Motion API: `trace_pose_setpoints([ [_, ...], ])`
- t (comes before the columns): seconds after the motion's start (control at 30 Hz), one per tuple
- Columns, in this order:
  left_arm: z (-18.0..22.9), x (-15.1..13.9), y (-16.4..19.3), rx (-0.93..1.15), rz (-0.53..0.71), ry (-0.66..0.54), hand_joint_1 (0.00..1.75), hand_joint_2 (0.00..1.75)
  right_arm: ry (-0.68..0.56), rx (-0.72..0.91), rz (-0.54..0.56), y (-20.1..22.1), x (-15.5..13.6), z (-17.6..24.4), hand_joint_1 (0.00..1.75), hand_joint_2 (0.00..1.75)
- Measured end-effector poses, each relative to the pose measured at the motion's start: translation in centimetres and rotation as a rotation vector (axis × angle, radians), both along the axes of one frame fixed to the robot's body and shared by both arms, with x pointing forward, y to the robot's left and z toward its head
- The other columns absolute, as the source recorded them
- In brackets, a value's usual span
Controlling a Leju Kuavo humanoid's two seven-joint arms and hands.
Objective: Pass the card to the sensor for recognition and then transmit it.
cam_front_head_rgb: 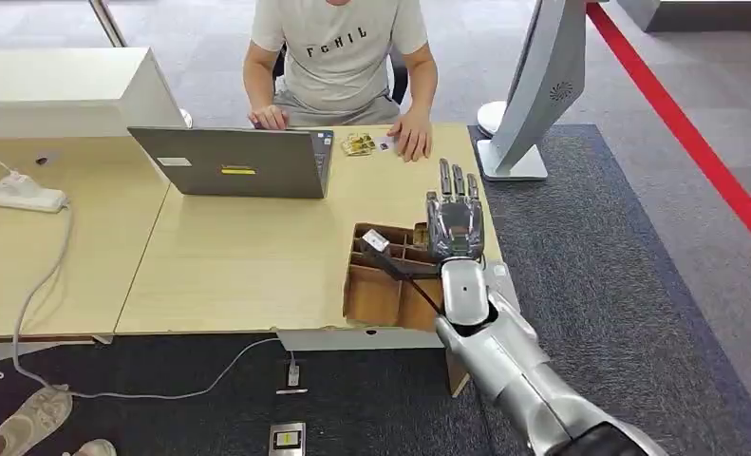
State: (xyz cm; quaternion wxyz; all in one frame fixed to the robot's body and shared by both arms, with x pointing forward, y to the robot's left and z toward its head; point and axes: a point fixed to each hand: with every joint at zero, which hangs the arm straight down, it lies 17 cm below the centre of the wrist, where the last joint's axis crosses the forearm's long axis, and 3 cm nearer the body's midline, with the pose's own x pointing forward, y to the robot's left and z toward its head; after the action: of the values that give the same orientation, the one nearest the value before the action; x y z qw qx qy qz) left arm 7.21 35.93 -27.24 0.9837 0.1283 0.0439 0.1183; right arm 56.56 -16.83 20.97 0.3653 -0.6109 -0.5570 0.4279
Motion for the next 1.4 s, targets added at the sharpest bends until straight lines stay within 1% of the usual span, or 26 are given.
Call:
trace_pose_setpoints([
  [0.3, 0.0, -0.1, 0.2, 0.011, 0.002, 0.001, 0.00, 1.75, -0.081, 0.036, 0.108, 2.0, -0.1, 2.8, 1.75, 1.75],
  [0.43, 0.0, 0.0, 0.2, 0.011, 0.002, 0.000, 0.00, 1.75, -0.091, 0.047, 0.122, 2.6, -0.1, 3.4, 1.75, 1.75],
  [0.53, 0.0, 0.0, 0.2, 0.012, -0.001, -0.002, 0.00, 1.75, -0.099, 0.052, 0.156, 3.5, -0.2, 3.7, 1.75, 1.75],
  [0.57, 0.0, 0.0, 0.2, 0.012, -0.002, -0.004, 0.00, 1.75, -0.099, 0.053, 0.161, 3.8, -0.2, 3.8, 0.03, 1.75],
  [0.6, 0.0, 0.1, 0.2, 0.012, -0.002, -0.005, 0.00, 1.75, -0.094, 0.052, 0.163, 3.9, -0.2, 3.8, 0.00, 1.75],
  [0.63, 0.0, 0.1, 0.2, 0.011, -0.002, -0.008, 0.00, 1.75, -0.083, 0.052, 0.161, 4.1, -0.2, 3.7, 0.00, 1.75],
  [0.7, 0.0, 0.1, 0.1, 0.010, 0.007, -0.012, 0.00, 1.75, -0.039, 0.058, 0.126, 3.9, 0.1, 2.9, 0.00, 1.75],
  [0.8, 0.0, 0.1, 0.2, 0.016, 0.032, -0.013, 0.00, 1.75, 0.051, 0.111, 0.073, 2.9, 0.5, 1.3, 0.00, 1.75],
  [0.9, 0.0, 0.0, -0.1, 0.022, 0.059, -0.011, 0.00, 1.75, 0.205, 0.253, 0.033, 1.8, 0.7, -1.7, 0.00, 1.75],
  [1.07, -0.1, -0.1, -0.7, 0.019, 0.074, -0.008, 0.00, 1.75, 0.354, 0.459, 0.003, 0.3, 0.1, -4.4, 0.00, 1.75],
  [1.17, -0.1, -0.1, -0.9, 0.015, 0.071, -0.008, 0.00, 1.75, 0.375, 0.525, -0.026, -1.6, -0.4, -4.6, 0.00, 1.75],
  [1.27, -0.1, -0.1, -1.2, 0.003, 0.063, -0.010, 0.00, 1.75, 0.357, 0.575, -0.068, -4.1, -0.8, -3.9, 0.00, 1.75],
  [1.37, -0.2, 0.2, -1.5, -0.023, 0.044, -0.026, 0.00, 1.75, 0.338, 0.578, -0.140, -7.2, -1.1, -2.9, 0.00, 1.75],
  [1.4, -0.2, 0.4, -1.8, -0.050, 0.018, -0.040, 0.00, 1.75, 0.333, 0.550, -0.177, -8.9, -1.4, -2.3, 0.00, 1.75],
])
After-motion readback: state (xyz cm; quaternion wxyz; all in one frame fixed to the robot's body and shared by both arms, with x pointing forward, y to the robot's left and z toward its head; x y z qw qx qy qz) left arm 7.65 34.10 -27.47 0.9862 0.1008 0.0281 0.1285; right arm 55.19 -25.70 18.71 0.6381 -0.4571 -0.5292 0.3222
